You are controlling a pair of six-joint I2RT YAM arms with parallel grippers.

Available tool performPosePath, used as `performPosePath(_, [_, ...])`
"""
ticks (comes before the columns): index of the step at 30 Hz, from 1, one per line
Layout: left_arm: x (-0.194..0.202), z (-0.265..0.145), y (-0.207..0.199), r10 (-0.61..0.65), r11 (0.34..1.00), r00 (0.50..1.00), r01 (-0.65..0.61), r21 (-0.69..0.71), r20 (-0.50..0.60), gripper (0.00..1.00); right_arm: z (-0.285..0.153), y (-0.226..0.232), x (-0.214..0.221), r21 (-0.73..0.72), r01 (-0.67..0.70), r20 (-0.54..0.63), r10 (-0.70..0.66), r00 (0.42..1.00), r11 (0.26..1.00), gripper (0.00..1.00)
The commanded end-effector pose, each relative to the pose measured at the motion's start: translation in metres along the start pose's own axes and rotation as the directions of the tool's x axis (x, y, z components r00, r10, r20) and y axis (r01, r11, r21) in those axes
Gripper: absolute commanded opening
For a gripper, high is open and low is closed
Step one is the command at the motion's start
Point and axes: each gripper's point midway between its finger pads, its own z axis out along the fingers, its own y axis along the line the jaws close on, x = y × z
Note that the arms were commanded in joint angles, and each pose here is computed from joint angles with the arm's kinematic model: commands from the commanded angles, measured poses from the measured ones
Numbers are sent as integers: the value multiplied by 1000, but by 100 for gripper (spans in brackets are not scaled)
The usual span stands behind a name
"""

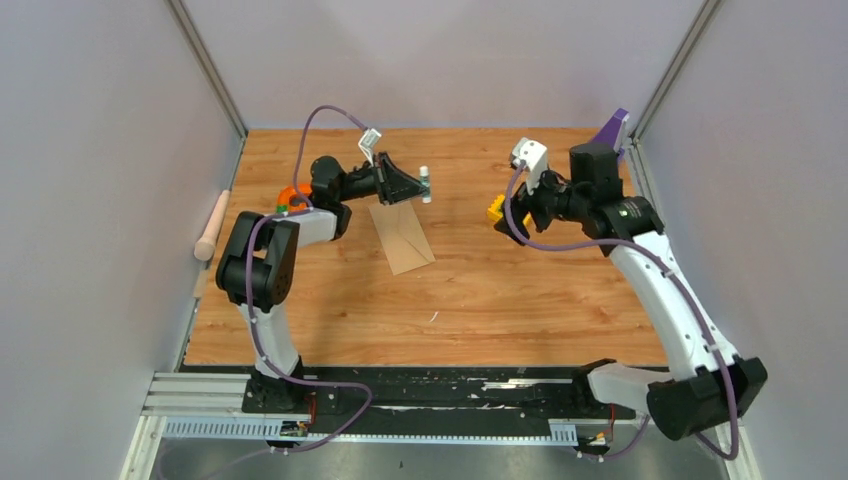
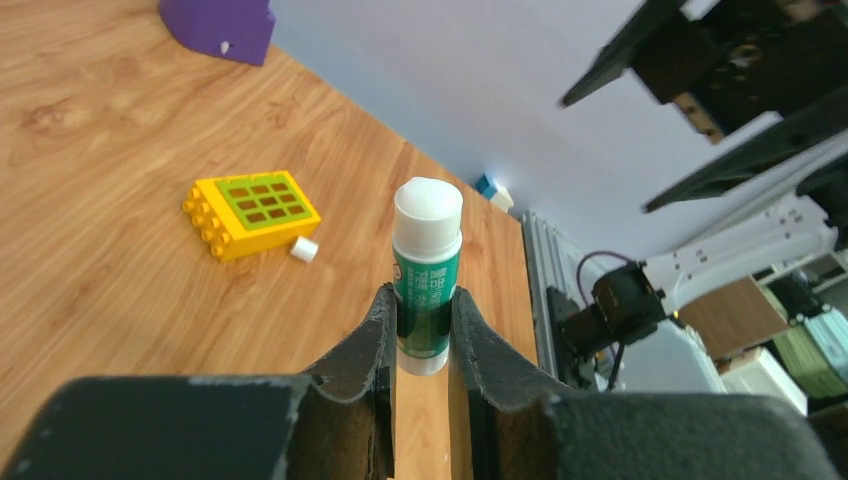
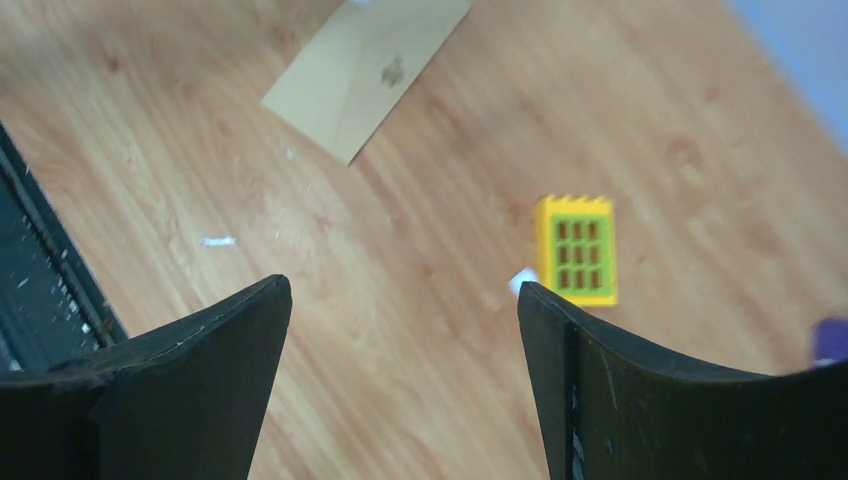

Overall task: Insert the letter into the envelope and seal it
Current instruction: Screw the solid glue, then close the solid glue cap on the solid glue.

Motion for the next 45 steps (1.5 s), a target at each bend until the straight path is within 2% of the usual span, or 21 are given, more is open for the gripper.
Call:
performPosePath(1, [4, -14, -26, 150, 985, 982, -139, 102, -110, 0, 29, 14, 79, -125, -164, -217, 134, 967, 979, 83])
performPosePath(2, [4, -17, -29, 211, 973, 970, -197, 119, -121, 0, 34, 12, 92, -119, -199, -255, 164, 953, 973, 81])
performPosePath(3, [9, -21, -31, 177, 981, 973, -162, 101, -151, 0, 39, 11, 104, -116, -246, -295, 203, 933, 962, 79])
performPosePath(4, [11, -22, -25, 256, 965, 953, -244, 94, -160, 0, 42, 10, 113, -116, -289, -328, 238, 914, 950, 77])
performPosePath(5, [20, -28, -23, 159, 987, 962, -157, 28, -220, 0, 45, 8, 122, -109, -329, -355, 272, 894, 938, 75])
performPosePath(6, [22, -28, -8, 302, 950, 921, -312, -3, -248, 0, 49, 4, 130, -89, -367, -383, 308, 871, 926, 72])
performPosePath(7, [32, -36, -10, 239, 961, 915, -270, -52, -324, 0, 52, 1, 137, -74, -398, -405, 337, 850, 914, 68])
performPosePath(8, [33, -39, -1, 330, 925, 870, -376, -60, -367, 0, 55, -3, 142, -58, -424, -426, 362, 829, 904, 65])
performPosePath(9, [38, -45, -4, 301, 929, 865, -360, -80, -402, 0, 58, -7, 149, -34, -444, -450, 383, 807, 895, 62])
performPosePath(15, [34, -61, 10, 319, 867, 807, -461, -192, -496, 0, 82, -24, 193, 110, -518, -568, 482, 668, 848, 51])
performPosePath(18, [36, -63, 8, 307, 871, 806, -453, -192, -507, 0, 92, -32, 207, 156, -531, -590, 510, 627, 833, 49])
performPosePath(22, [41, -60, 6, 319, 867, 798, -464, -183, -510, 0, 106, -48, 214, 221, -531, -586, 547, 599, 818, 50])
performPosePath(35, [45, -53, 1, 352, 854, 779, -494, -163, -520, 0, 135, -88, 229, 335, -482, -581, 580, 571, 810, 53])
performPosePath(45, [46, -54, 2, 359, 849, 777, -502, -165, -518, 0, 147, -106, 230, 381, -463, -551, 599, 582, 800, 54])
